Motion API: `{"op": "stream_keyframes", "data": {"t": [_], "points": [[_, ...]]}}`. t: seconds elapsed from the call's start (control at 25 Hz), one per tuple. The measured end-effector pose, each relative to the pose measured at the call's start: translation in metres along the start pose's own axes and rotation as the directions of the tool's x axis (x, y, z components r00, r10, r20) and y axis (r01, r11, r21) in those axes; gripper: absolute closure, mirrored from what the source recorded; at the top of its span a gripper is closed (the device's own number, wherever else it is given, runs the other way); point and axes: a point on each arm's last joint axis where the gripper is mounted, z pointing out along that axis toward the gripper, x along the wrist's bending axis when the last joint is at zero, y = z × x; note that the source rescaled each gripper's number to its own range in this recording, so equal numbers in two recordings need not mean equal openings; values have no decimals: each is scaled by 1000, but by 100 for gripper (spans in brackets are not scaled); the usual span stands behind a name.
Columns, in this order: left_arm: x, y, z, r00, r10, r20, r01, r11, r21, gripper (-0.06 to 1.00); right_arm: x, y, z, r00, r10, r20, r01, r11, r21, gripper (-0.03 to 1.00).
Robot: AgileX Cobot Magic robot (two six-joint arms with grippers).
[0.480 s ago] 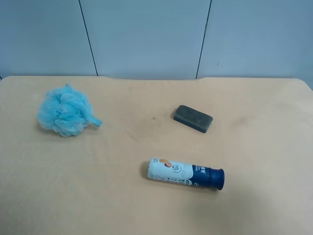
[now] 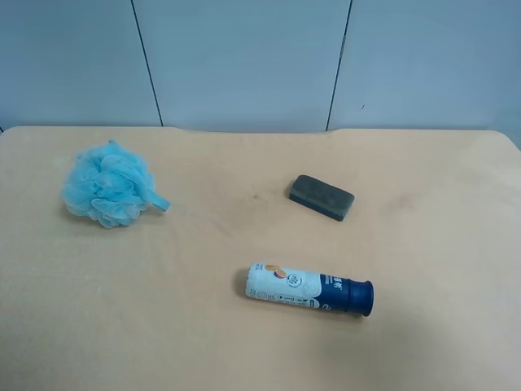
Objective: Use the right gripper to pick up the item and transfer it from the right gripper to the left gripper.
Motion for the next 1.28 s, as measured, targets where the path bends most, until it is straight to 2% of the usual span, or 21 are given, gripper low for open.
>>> {"op": "stream_keyframes", "data": {"t": [0.24, 0.48, 0.64, 0.84, 1.0, 1.28], "points": [[0, 0, 0, 1000, 0, 0, 0, 1000, 0, -6, 1, 13, -2, 998, 61, -7, -61, 998, 35, -3], [0, 0, 0, 1000, 0, 0, 0, 1000, 0, -6, -5, 80, 12, 998, -3, 57, -5, 990, 144, -3], [0, 0, 0, 1000, 0, 0, 0, 1000, 0, -6, -5, 124, 41, 995, -87, 46, 74, 968, 241, -3], [0, 0, 0, 1000, 0, 0, 0, 1000, 0, -6, -4, 154, 105, 985, -173, -8, 160, 896, 414, -3], [0, 0, 0, 1000, 0, 0, 0, 1000, 0, -6, 1, 157, 160, 978, -185, -96, 207, 825, 525, -3], [0, 0, 0, 1000, 0, 0, 0, 1000, 0, -6, 8, 138, 234, 950, -204, -236, 308, 734, 605, -3]]}}
